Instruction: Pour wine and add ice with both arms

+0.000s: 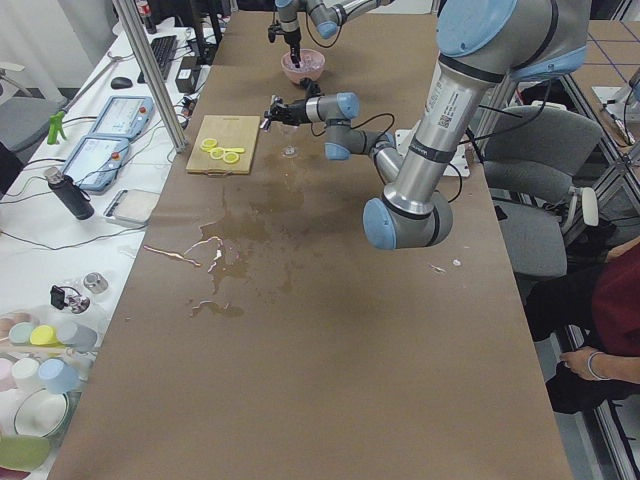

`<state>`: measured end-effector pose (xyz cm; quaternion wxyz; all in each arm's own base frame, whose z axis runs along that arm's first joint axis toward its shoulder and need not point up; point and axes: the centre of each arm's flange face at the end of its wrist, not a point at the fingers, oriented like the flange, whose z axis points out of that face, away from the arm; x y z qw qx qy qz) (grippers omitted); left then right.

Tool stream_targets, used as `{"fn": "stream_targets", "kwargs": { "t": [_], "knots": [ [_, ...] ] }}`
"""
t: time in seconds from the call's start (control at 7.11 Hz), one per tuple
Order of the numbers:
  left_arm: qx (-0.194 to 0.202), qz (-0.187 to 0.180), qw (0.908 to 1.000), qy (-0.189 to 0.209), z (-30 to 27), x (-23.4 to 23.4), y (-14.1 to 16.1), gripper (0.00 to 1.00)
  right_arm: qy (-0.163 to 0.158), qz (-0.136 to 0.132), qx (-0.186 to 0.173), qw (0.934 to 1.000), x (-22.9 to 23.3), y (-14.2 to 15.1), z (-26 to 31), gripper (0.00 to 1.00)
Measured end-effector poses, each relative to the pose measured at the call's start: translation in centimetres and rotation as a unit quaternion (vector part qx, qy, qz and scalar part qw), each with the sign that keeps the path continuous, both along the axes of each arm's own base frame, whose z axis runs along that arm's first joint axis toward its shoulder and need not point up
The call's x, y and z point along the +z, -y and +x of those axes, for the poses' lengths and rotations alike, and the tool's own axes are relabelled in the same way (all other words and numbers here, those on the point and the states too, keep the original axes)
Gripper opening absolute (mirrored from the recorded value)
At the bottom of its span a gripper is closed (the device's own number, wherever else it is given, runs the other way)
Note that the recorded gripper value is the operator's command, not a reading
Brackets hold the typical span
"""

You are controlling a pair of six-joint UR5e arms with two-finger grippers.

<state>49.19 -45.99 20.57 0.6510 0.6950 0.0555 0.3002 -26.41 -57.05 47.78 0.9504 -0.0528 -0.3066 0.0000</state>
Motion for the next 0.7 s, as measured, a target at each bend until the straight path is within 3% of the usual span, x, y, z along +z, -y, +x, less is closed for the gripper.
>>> {"fn": "stream_targets", "kwargs": {
  "t": [0.7],
  "knots": [
    [-0.014, 0.013, 0.9992, 0.036, 1.1, -0.6, -1.1, 0.0, 0.016, -0.051, 0.009, 0.9986, 1.4, -1.9, -0.9, 0.53]
  ]
}}
